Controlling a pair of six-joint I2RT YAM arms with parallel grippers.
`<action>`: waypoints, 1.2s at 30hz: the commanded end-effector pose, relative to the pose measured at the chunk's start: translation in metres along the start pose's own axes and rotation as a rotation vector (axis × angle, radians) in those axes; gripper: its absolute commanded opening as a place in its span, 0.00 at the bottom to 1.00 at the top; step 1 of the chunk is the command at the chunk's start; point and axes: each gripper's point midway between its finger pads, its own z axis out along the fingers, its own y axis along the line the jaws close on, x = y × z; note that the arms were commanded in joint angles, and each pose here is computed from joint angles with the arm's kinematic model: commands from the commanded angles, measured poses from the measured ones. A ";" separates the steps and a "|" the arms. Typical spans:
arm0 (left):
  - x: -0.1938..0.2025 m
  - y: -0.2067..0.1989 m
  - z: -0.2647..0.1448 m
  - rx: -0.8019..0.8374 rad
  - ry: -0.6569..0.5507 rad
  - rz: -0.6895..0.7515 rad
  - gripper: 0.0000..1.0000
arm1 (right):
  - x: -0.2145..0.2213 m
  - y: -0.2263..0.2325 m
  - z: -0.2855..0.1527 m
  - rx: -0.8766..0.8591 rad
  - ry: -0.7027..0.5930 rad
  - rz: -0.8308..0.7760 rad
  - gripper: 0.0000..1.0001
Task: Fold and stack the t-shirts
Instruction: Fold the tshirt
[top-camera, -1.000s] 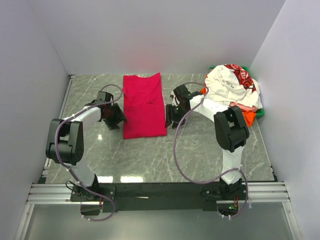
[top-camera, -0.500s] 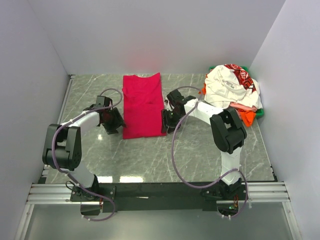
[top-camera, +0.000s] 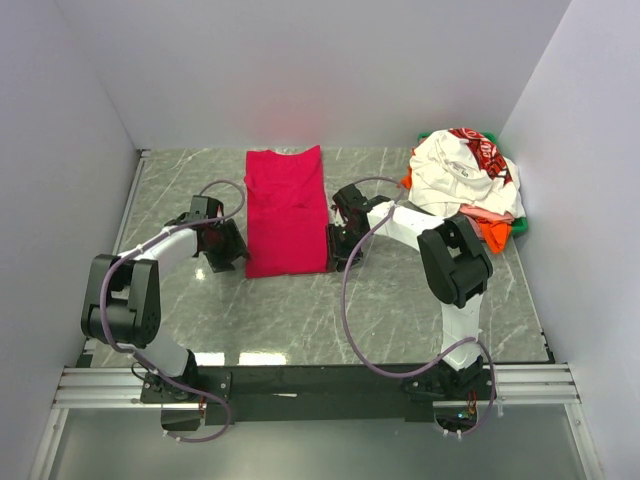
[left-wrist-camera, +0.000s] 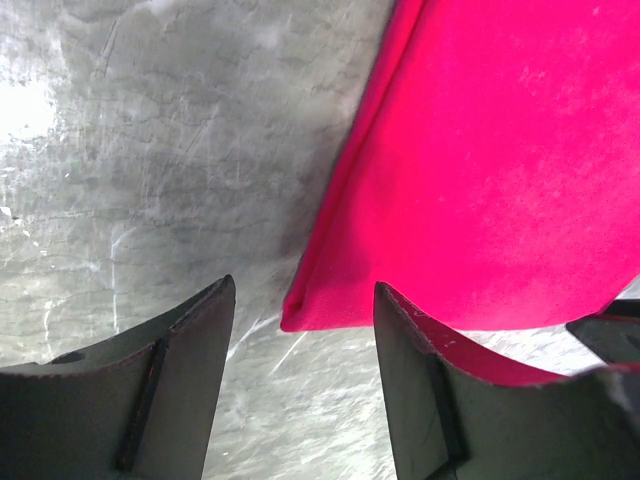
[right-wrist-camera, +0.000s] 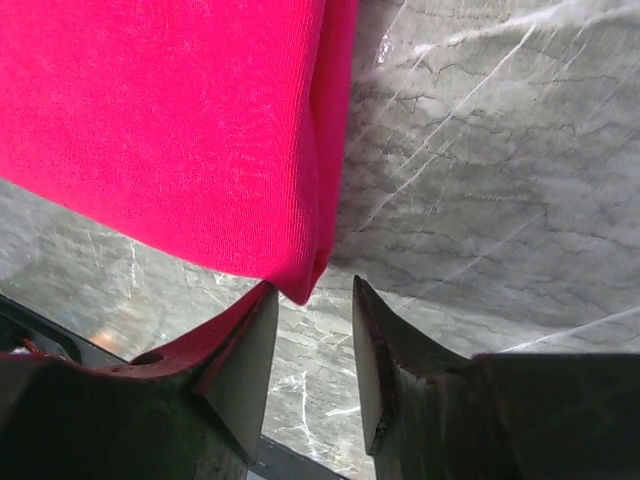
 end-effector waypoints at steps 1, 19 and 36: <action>-0.001 -0.004 -0.009 0.029 -0.029 0.040 0.63 | -0.009 0.005 0.004 -0.003 -0.032 -0.010 0.41; 0.019 0.008 -0.005 0.026 0.004 0.033 0.60 | 0.003 0.012 0.012 -0.025 0.011 -0.021 0.06; 0.032 0.003 0.006 0.011 0.052 0.066 0.53 | 0.007 0.011 0.010 -0.020 0.014 -0.021 0.04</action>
